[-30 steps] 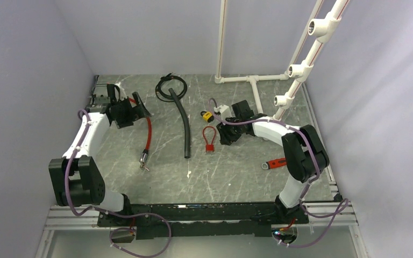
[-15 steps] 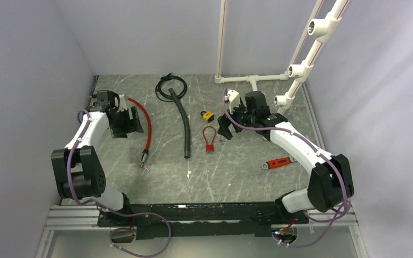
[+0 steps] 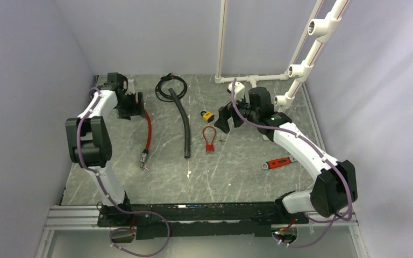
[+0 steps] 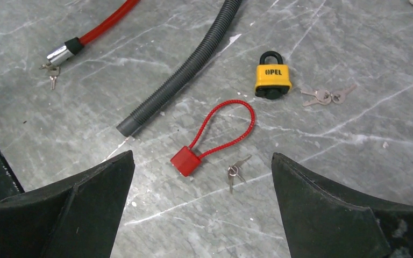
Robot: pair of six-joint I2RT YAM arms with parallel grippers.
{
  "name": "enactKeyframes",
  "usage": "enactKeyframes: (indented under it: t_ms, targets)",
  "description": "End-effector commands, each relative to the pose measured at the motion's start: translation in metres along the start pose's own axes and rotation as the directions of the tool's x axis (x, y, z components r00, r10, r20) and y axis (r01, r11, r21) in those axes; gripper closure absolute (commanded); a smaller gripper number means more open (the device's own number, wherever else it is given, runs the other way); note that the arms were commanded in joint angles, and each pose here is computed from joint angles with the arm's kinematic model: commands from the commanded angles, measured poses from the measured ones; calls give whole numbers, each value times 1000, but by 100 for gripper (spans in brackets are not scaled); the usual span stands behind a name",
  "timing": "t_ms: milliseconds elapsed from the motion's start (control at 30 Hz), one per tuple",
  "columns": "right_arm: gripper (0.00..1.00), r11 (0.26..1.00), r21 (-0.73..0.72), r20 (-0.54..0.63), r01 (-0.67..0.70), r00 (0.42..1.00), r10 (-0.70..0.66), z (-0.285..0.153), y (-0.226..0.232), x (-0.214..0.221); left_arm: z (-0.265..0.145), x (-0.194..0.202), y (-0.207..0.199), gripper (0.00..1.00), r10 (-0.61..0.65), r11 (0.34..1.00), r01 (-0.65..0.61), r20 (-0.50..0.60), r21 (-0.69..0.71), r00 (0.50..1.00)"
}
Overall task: Lock with the key
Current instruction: Pick up the lock from the center of the board.
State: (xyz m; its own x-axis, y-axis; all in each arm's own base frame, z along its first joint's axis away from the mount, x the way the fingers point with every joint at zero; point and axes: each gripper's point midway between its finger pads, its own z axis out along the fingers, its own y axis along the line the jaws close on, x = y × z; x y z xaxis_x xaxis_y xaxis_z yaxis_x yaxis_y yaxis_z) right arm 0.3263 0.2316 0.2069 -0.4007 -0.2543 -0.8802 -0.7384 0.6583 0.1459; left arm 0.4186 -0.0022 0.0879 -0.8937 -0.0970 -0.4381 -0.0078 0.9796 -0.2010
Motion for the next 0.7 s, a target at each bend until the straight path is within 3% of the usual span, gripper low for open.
enactKeyframes:
  t_ms: [0, 267, 500, 667]
  targets:
    - [0, 998, -61, 5, -26, 1000, 27, 4, 9, -22, 19, -38, -8, 26, -43, 997, 47, 71, -66, 997]
    - [0, 995, -46, -1, -93, 996, 94, 15, 5, -23, 65, -56, -1, 39, -66, 964, 79, 58, -255, 996]
    - [0, 990, -51, 12, -129, 991, 130, 22, 5, -27, 90, -48, 0, 55, -113, 949, 121, 43, -292, 993]
    - [0, 983, -77, 29, -169, 985, 171, 33, 12, -32, 102, -24, 11, 70, -282, 912, 255, -42, -321, 958]
